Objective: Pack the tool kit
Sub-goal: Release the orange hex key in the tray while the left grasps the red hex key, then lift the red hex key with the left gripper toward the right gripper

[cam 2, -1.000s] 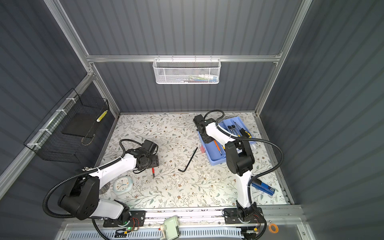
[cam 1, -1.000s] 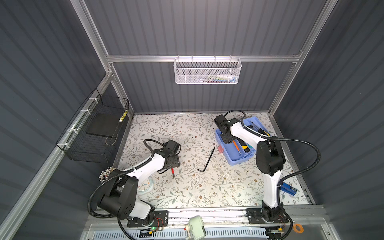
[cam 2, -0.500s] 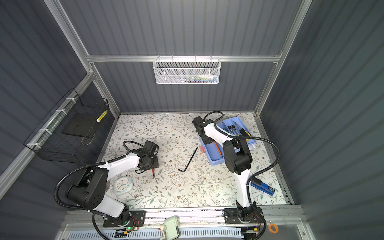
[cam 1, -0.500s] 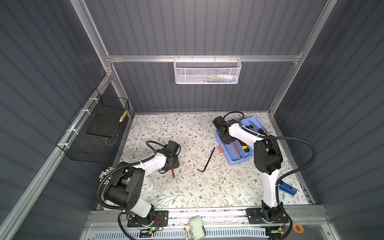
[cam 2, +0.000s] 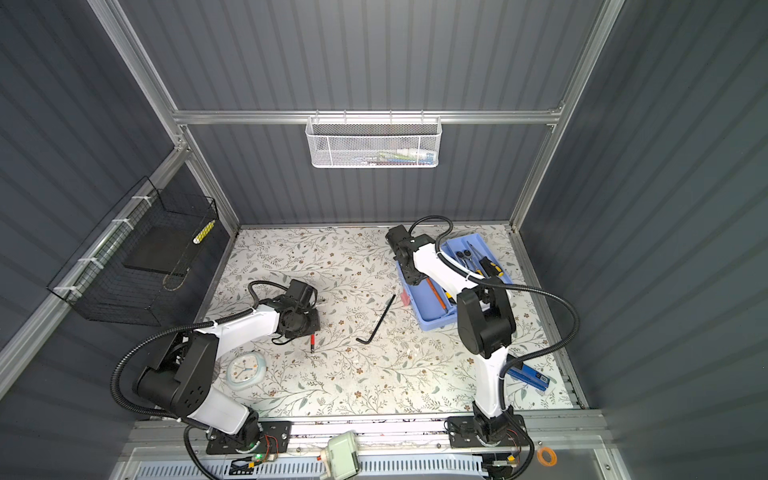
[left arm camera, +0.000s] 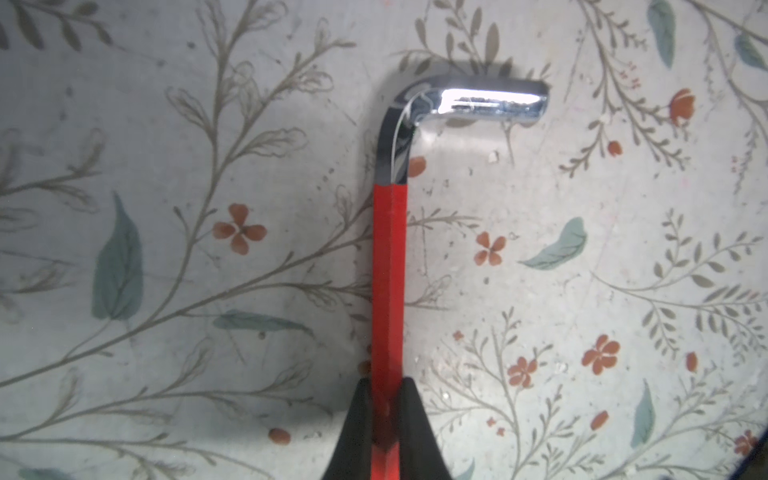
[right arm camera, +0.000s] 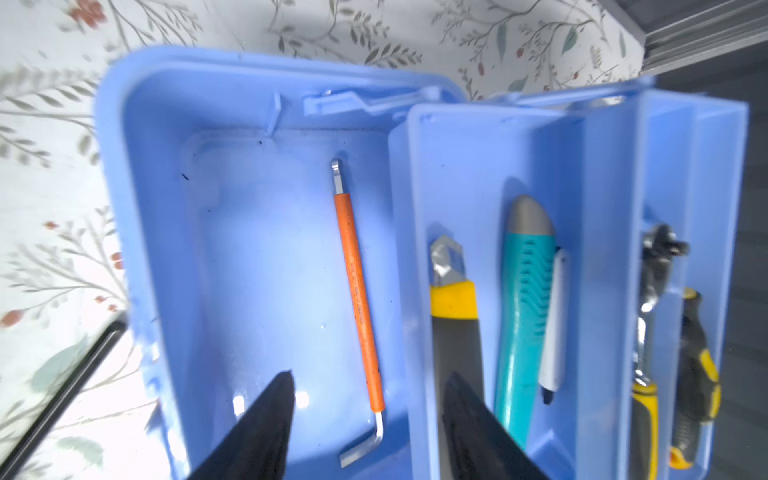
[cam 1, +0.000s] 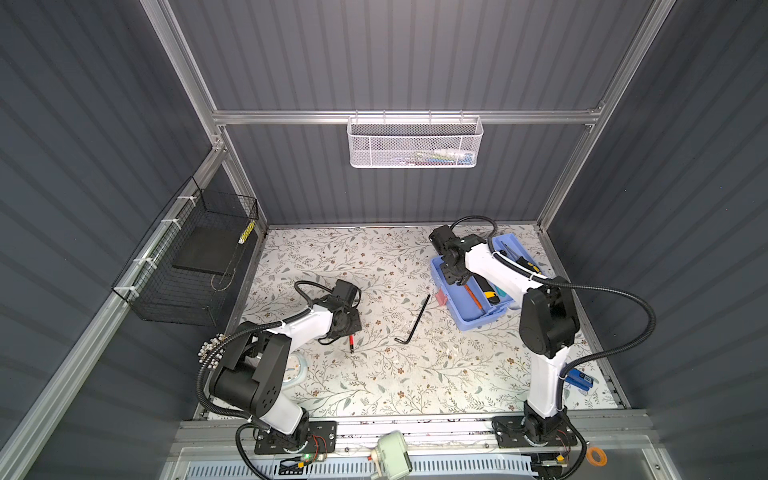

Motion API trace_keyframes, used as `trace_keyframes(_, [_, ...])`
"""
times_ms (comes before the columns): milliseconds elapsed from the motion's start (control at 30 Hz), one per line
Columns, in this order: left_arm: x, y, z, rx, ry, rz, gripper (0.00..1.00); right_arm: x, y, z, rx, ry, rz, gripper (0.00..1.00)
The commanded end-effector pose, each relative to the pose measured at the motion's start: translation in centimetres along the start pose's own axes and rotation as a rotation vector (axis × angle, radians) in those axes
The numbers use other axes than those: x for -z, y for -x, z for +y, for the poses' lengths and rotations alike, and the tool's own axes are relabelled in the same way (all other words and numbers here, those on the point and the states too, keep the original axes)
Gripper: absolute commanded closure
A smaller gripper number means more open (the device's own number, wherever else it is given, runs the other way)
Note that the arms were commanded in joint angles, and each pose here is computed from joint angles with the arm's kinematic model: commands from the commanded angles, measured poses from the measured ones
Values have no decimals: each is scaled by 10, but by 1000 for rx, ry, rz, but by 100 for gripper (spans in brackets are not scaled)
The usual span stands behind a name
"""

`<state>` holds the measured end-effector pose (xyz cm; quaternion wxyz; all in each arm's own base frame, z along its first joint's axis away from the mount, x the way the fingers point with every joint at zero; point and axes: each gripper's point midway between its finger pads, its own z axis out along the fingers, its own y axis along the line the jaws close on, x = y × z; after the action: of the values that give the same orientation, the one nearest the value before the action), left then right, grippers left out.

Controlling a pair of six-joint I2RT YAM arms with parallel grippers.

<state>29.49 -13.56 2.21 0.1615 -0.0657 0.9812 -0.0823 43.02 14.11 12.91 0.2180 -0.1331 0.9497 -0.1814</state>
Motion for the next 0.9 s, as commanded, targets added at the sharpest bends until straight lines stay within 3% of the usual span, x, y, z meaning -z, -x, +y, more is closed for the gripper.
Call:
trace_keyframes(0, [2, -10, -6, -20, -45, 40, 100, 13, -3, 3, -64, 63, -12, 39])
trace_keyframes(167, [18, 5, -25, -35, -104, -22, 100, 34, 3, 25, -142, 238, -69, 40])
trace_keyframes(467, [53, 27, -104, -157, -247, -137, 100, 68, 7, 96, -268, 680, -118, 40])
trace_keyframes(700, [71, 35, -156, -147, -448, -191, 100, 86, 11, 132, -350, 917, -131, 41])
trace_keyframes(867, [73, 35, -170, -144, -496, -192, 99, 100, 14, 146, -386, 1030, -140, 41])
